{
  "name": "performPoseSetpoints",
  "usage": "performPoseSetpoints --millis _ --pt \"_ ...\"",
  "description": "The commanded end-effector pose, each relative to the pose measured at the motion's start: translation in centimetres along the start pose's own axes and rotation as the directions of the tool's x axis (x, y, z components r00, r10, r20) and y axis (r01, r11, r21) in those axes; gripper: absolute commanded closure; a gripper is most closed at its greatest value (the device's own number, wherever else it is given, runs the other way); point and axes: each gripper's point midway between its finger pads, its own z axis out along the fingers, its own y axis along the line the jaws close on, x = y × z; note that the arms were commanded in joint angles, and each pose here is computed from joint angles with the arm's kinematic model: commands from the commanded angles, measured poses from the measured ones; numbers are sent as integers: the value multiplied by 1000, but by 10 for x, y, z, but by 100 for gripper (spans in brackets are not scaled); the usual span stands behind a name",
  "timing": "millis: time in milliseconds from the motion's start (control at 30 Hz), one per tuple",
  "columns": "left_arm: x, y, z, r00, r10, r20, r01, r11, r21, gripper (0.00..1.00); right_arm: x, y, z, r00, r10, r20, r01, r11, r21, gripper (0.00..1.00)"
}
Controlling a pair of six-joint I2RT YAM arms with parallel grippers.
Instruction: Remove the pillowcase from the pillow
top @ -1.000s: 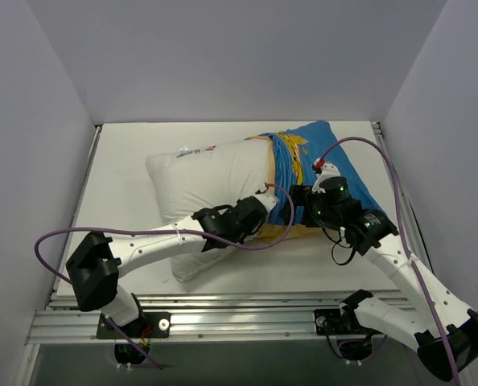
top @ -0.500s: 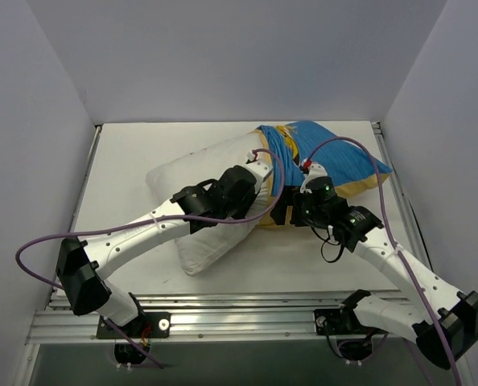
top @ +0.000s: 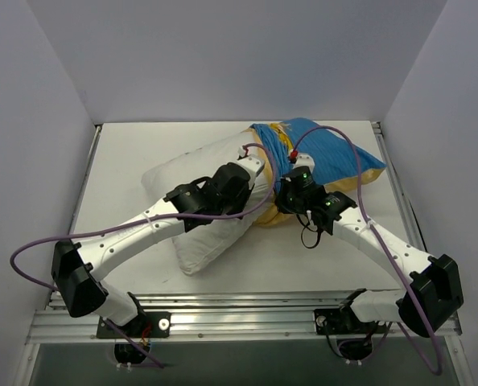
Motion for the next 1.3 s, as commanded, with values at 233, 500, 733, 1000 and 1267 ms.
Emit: performPoseSetpoints --millis 233,500,733,1000,1267 --pt "-3 71 -91 973 -188 134 204 973 -112 98 -92 -115 -6 966 167 197 -224 921 318 100" --pt "30 163 -147 962 -231 147 270 889 -369 98 -165 -197 -38 882 328 338 -443 822 358 100" --pt "55 162 -152 963 -252 96 270 901 -340 98 -168 -191 -30 882 375 287 -453 843 289 100" --pt "71 93 -136 912 -408 41 407 913 17 94 -80 -174 -31 937 337 95 -350 905 243 96" --pt "-30 73 -116 903 -424 74 409 898 161 6 -67 -127 -66 952 296 73 -300 953 48 36"
